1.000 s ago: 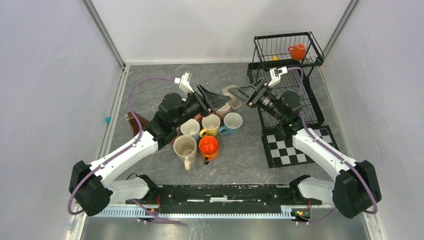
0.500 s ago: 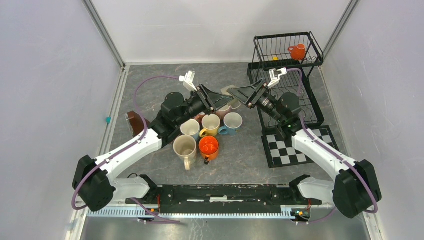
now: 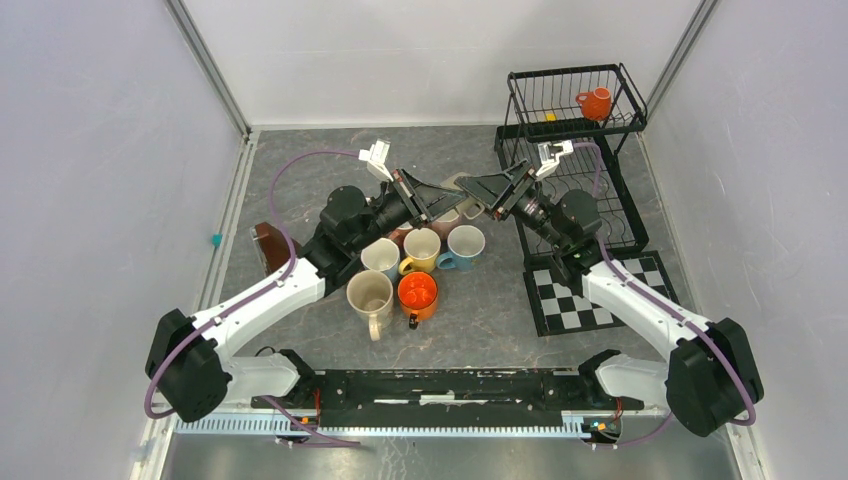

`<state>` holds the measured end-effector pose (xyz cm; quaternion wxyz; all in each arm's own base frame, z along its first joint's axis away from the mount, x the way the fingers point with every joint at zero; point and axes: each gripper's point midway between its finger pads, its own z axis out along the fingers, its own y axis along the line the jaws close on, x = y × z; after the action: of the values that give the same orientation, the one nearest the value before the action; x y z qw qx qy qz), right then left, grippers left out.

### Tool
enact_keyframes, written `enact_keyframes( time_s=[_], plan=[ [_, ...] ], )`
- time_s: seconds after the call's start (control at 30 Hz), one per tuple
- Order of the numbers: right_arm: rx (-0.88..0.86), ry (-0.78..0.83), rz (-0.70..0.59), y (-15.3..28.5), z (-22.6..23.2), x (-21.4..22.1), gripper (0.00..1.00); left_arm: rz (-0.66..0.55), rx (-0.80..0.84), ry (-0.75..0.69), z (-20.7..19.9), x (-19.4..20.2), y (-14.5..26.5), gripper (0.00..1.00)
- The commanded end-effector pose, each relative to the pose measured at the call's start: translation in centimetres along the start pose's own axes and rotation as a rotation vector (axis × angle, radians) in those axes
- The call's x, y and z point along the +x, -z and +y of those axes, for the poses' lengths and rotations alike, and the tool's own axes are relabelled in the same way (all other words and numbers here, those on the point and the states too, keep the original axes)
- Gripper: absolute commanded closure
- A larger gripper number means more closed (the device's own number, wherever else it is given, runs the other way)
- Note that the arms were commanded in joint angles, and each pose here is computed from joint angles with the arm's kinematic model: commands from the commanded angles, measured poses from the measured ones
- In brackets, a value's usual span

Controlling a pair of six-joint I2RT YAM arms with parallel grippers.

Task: Unload the cups from the dish rack
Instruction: Place the cup into the cup.

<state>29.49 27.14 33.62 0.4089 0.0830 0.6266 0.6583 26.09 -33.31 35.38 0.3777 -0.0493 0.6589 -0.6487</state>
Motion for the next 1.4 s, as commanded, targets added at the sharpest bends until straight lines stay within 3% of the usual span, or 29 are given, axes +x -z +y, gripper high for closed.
enact_keyframes(
  time_s=[0.0,0.1,0.17,0.27,0.33,0.43,0.7,0.97,1.37],
  plan=[
    [-0.077,0.036,-0.021,0.1,2.1,-0.3,0.77,-0.030,0.047,0.002,-1.0,-0.7,-0.1,0.97],
    [-0.068,0.044,-0.027,0.1,2.0,-0.4,0.76,-0.033,0.044,-0.009,-0.9,-0.8,-0.1,0.98],
    [-0.060,0.060,-0.027,0.1,2.0,-0.5,0.62,-0.038,0.042,-0.020,-1.0,-0.9,0.1,0.98],
    [-0.048,0.102,-0.027,0.0,2.2,-0.6,0.31,-0.044,0.035,-0.038,-1.0,-1.0,0.3,0.98],
    [-0.038,0.127,-0.026,0.0,2.2,-0.7,0.17,-0.039,0.042,-0.050,-1.2,-1.0,0.3,0.98],
    [-0.032,0.151,-0.037,0.1,2.3,-0.9,0.07,-0.039,0.053,-0.059,-1.5,-1.0,0.4,0.98],
    [0.044,0.214,-0.068,0.8,1.4,-1.5,0.03,-0.054,0.048,-0.078,-1.7,-1.3,0.8,0.98],
    [0.209,0.398,-0.120,2.1,0.3,-3.9,0.02,-0.032,-0.024,-0.107,-0.1,-0.5,2.2,0.98],
    [0.407,0.631,-0.164,4.8,0.2,-7.3,0.02,0.146,-0.296,-0.168,5.2,3.0,5.1,0.98]
  ],
)
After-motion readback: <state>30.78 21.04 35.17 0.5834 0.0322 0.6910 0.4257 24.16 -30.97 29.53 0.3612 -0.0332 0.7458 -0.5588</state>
